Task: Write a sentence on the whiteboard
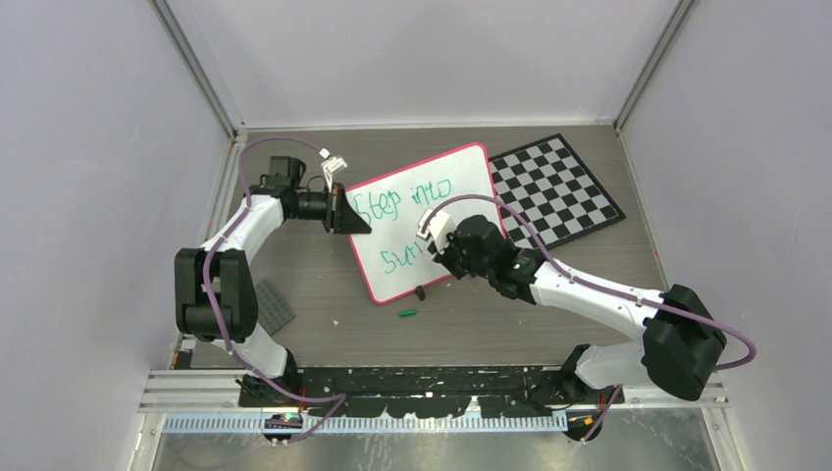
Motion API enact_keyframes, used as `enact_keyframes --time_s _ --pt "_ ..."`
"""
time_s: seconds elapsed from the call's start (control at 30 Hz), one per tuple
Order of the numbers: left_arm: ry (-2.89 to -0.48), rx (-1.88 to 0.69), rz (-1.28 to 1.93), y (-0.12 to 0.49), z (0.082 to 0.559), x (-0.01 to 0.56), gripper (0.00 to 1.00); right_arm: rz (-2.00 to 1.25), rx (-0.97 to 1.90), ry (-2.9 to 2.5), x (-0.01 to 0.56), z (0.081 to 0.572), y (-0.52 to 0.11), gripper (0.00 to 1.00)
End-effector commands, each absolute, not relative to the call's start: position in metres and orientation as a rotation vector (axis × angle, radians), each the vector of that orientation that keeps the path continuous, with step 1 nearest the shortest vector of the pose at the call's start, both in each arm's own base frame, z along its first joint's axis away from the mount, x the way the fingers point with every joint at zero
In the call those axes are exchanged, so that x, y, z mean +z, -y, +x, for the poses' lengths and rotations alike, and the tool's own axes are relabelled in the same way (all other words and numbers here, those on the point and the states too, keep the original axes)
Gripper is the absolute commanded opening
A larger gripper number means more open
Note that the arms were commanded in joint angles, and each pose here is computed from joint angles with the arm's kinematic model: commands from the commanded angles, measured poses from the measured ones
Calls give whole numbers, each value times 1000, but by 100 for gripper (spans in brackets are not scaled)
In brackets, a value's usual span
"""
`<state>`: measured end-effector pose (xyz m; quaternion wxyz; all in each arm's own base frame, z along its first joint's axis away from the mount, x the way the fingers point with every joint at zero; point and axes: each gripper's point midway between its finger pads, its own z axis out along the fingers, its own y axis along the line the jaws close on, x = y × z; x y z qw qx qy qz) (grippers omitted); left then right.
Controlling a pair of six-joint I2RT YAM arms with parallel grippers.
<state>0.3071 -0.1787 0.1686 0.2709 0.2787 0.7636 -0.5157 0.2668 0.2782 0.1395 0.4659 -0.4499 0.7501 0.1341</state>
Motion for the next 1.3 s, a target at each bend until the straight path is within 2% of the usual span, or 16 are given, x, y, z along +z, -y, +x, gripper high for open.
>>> enact_keyframes --time_s 0.0,0.5,1.27 --pt "-2272 -1381 682 174 286 140 0 -1081 306 -1856 137 266 -270 0" --pt "-2272 -1380 685 173 285 140 0 -1019 311 -1800 167 286 -286 0" --pt "-2271 -1386 688 174 285 138 0 -968 287 -1796 180 301 -280 0"
